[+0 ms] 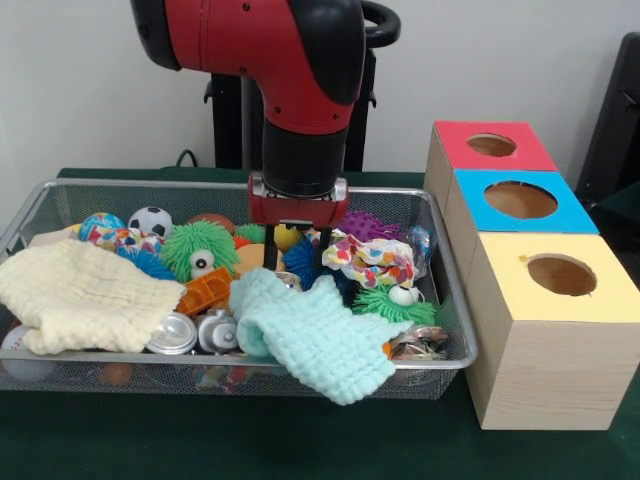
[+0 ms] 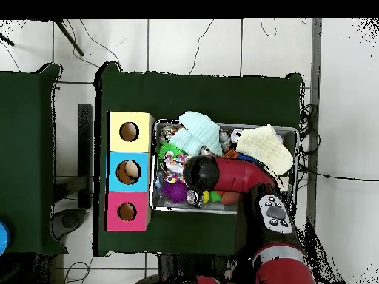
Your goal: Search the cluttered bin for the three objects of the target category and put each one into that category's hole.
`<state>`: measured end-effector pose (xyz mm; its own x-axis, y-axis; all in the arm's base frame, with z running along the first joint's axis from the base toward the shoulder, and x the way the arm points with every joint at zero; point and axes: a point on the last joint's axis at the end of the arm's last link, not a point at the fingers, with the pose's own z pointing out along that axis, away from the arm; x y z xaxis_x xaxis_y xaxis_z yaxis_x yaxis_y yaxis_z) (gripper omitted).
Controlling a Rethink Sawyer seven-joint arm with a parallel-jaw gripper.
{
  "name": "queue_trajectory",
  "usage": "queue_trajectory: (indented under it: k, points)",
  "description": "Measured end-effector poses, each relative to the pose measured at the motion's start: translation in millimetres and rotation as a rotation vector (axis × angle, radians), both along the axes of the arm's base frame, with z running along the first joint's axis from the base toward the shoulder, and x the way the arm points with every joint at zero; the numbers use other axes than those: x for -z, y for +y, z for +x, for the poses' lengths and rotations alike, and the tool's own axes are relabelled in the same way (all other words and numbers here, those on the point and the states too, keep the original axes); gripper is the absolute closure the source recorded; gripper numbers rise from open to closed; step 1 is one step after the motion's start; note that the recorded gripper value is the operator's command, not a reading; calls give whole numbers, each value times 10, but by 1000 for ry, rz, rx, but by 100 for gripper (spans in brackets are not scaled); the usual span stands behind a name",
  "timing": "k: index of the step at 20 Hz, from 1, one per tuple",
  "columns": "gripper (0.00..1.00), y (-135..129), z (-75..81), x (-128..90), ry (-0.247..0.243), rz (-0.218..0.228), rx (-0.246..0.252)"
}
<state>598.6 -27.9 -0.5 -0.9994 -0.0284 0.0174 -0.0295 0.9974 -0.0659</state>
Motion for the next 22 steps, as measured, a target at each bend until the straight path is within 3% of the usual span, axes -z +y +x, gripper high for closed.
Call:
queue_trajectory:
  k: [9, 22]
  points:
    - [0, -8, -65, 140, 22, 7, 5]
    - [0, -114, 176, 287, 25, -1, 13]
